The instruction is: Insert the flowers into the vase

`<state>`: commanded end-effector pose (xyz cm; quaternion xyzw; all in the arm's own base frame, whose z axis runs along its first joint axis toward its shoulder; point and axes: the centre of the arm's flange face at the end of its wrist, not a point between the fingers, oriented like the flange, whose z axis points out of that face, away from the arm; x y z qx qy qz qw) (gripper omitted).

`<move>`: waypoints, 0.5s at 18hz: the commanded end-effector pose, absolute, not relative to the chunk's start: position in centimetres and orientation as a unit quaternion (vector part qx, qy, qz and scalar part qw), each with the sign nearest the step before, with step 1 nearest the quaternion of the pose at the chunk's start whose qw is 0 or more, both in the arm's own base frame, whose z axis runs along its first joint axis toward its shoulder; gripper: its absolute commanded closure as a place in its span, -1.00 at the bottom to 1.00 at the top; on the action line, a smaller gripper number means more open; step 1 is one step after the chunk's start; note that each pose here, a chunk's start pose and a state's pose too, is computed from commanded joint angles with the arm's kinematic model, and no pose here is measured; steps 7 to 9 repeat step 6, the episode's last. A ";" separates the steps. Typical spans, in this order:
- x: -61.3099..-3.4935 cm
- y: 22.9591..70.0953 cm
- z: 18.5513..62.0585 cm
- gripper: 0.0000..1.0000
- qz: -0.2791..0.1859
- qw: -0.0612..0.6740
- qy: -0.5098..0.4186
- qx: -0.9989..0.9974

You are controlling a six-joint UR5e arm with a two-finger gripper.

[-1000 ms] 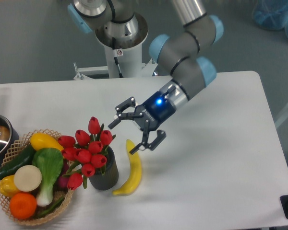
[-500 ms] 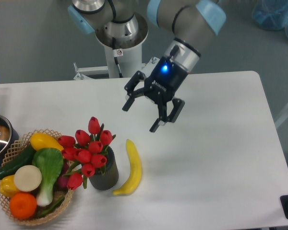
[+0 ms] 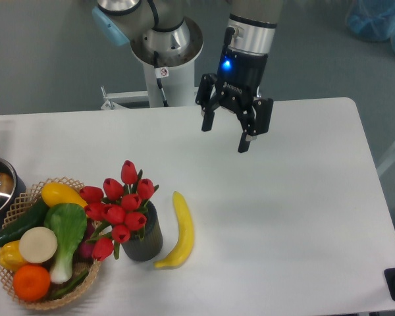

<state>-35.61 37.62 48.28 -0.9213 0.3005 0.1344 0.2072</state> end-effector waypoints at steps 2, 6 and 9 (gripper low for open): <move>-35.7 37.3 48.1 -1.00 0.134 0.189 0.320 -0.919; -35.7 37.0 48.0 -1.00 0.135 0.178 0.325 -0.919; -35.7 37.0 48.0 -1.00 0.135 0.178 0.325 -0.919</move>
